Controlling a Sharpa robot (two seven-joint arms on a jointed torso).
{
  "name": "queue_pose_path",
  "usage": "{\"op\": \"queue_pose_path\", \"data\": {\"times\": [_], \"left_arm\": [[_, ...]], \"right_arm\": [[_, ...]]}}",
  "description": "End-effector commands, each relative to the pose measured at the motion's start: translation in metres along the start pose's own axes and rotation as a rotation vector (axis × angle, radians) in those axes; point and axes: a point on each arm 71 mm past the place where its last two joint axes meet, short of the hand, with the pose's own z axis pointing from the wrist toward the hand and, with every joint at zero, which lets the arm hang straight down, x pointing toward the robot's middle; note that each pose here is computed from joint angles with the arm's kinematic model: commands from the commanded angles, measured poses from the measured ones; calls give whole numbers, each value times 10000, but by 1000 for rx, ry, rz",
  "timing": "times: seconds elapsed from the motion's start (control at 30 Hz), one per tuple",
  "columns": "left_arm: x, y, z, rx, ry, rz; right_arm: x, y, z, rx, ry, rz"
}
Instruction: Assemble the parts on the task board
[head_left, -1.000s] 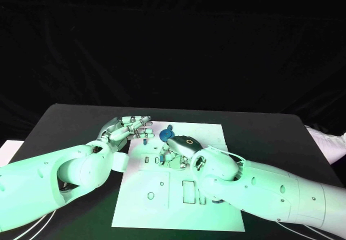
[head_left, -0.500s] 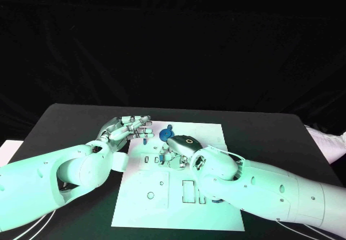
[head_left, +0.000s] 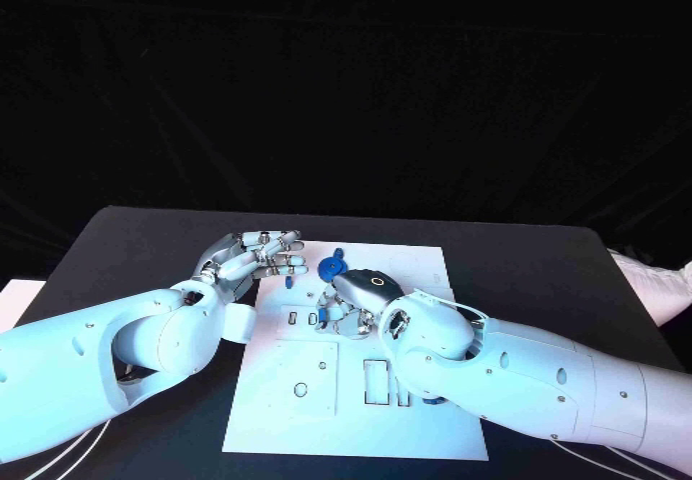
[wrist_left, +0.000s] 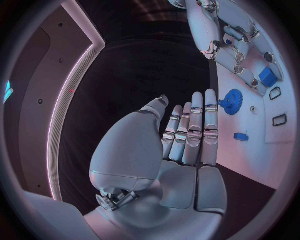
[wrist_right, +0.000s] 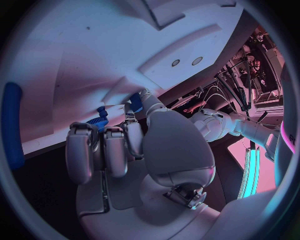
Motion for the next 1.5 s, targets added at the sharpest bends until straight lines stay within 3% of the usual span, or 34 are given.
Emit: {"op": "queue_pose_path", "data": {"times": [0.03, 0.23, 0.43, 0.7, 0.83, 0.97, 1.07, 1.23, 1.37, 1.5], "left_arm": [[21, -11, -1, 10, 16, -8], [19, -10, 1, 9, 16, -8], [16, -7, 4, 7, 17, -8], [15, -4, 9, 4, 18, -9], [9, 3, 11, -4, 19, -7], [-2, 23, 12, -33, 33, 38], [-16, 42, 9, -62, 44, 82], [-58, 116, 8, -170, 99, 229], [-82, 196, 1, -305, 169, 399], [-78, 192, 28, -440, 245, 625]], "right_arm": [[141, -98, -27, 57, 85, -30], [101, -86, -31, 47, 30, -5], [-11, -59, -55, -11, -115, 75], [-187, 26, -192, -205, -281, 186], [-302, 61, -297, -297, -313, 213], [-513, 18, -441, -362, -316, 255], [-661, -79, -522, -356, -289, 300], [-921, -369, -686, -278, -258, 393], [-1109, -649, -811, -195, -273, 425], [-1224, -876, -920, -129, -291, 429]]}}
